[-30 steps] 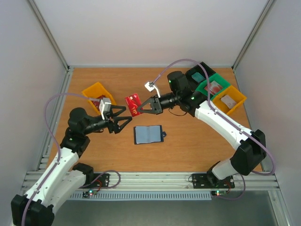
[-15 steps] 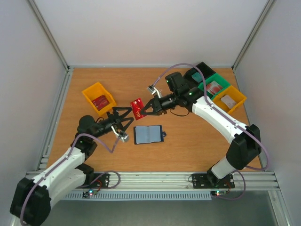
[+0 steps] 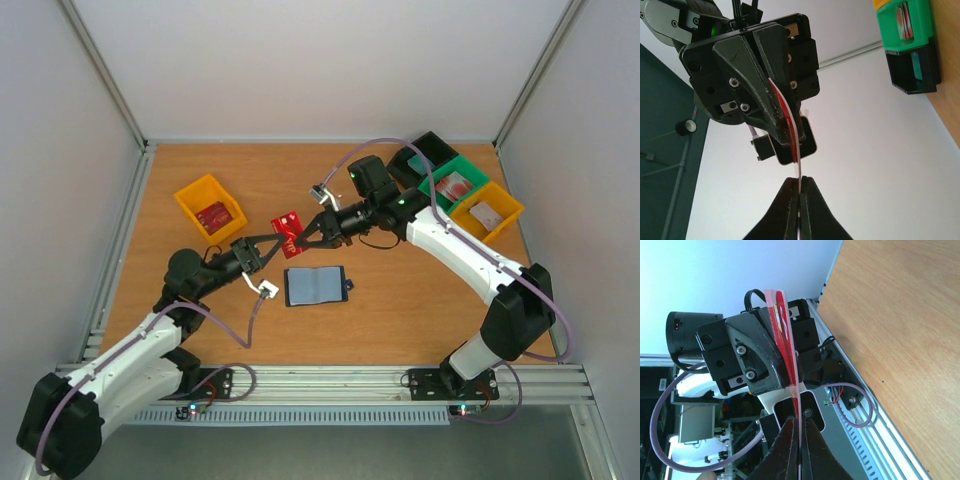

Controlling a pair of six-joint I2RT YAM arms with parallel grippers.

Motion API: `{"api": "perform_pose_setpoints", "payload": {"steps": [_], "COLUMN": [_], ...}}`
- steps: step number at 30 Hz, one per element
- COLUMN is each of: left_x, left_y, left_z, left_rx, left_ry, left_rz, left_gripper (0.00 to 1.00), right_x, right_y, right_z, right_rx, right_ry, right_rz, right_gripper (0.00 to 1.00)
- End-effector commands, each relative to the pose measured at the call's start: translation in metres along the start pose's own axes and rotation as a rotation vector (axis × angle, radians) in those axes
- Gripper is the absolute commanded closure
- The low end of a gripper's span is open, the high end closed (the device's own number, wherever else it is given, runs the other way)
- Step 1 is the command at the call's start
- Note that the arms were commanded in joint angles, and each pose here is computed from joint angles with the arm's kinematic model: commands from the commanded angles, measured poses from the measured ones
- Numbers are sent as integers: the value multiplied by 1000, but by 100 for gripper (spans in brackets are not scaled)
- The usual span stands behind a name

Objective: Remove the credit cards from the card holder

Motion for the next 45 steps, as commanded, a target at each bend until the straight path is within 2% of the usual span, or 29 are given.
{"api": "perform_pose_setpoints", "payload": {"steps": [1, 3, 4, 6, 7, 8, 11, 13, 16, 18, 20, 22, 27, 30, 35, 38, 45], "left_x": [20, 15, 12, 5, -1, -7, -41, -63, -99, -112, -128, -141, -178, -195, -229, -240, -268], "left_y": [-4, -2, -1, -1, -4, -7, -16, -30, -44, -68, -98, -137, -185, -191, -181, -185, -169], "left_z": [2, -1, -3, -9, -12, -17, -38, -53, -74, -82, -85, -83, -68, -55, -57, -53, -53], "left_rx": [25, 28, 27, 45, 68, 96, 225, 387, 548, 682, 850, 1027, 1238, 1264, 1311, 1343, 1351], "left_ry": [66, 27, 0, -82, -150, -236, -597, -847, -1245, -1397, -1481, -1489, -1429, -1337, -1339, -1266, -1315], "left_rz": [51, 18, 5, -41, -92, -143, -387, -521, -688, -786, -855, -905, -1045, -1075, -1054, -1035, -1049], "left_gripper": [100, 100, 100, 100, 100, 100, 100, 100, 100, 100, 100, 100, 100, 100, 100, 100, 100], "right_x": [10, 9, 8, 5, 2, 0, -12, -22, -36, -40, -41, -44, -51, -51, -48, -49, -49], "right_y": [-1, -1, -1, 2, 4, 8, 14, 14, 9, 4, -3, -8, -13, -13, -12, -11, -11], "right_z": [0, 0, -1, -8, -14, -24, -58, -82, -108, -120, -128, -130, -126, -126, -125, -124, -123], "right_rx": [2, 0, -4, -38, -67, -107, -261, -362, -442, -471, -486, -480, -451, -450, -444, -436, -426], "right_ry": [13, 5, -8, -59, -89, -117, -215, -369, -604, -696, -739, -760, -762, -759, -750, -746, -750], "right_rz": [-29, -34, -38, -49, -54, -55, -45, -80, -100, -117, -134, -137, -117, -120, -125, -126, -128], "right_gripper": [99, 93, 80, 47, 17, 3, 2, 2, 1, 2, 2, 1, 1, 2, 2, 1, 1]}}
Point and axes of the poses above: each gripper's point midway between its finger pads, its own z axis out along the fingers, its own x axis along the line the jaws close on, y = z × x, the point moved 4 cm from there along -z, back along the fingers, and after that the axes turned 10 degrees about z, right-handed, at the moved point
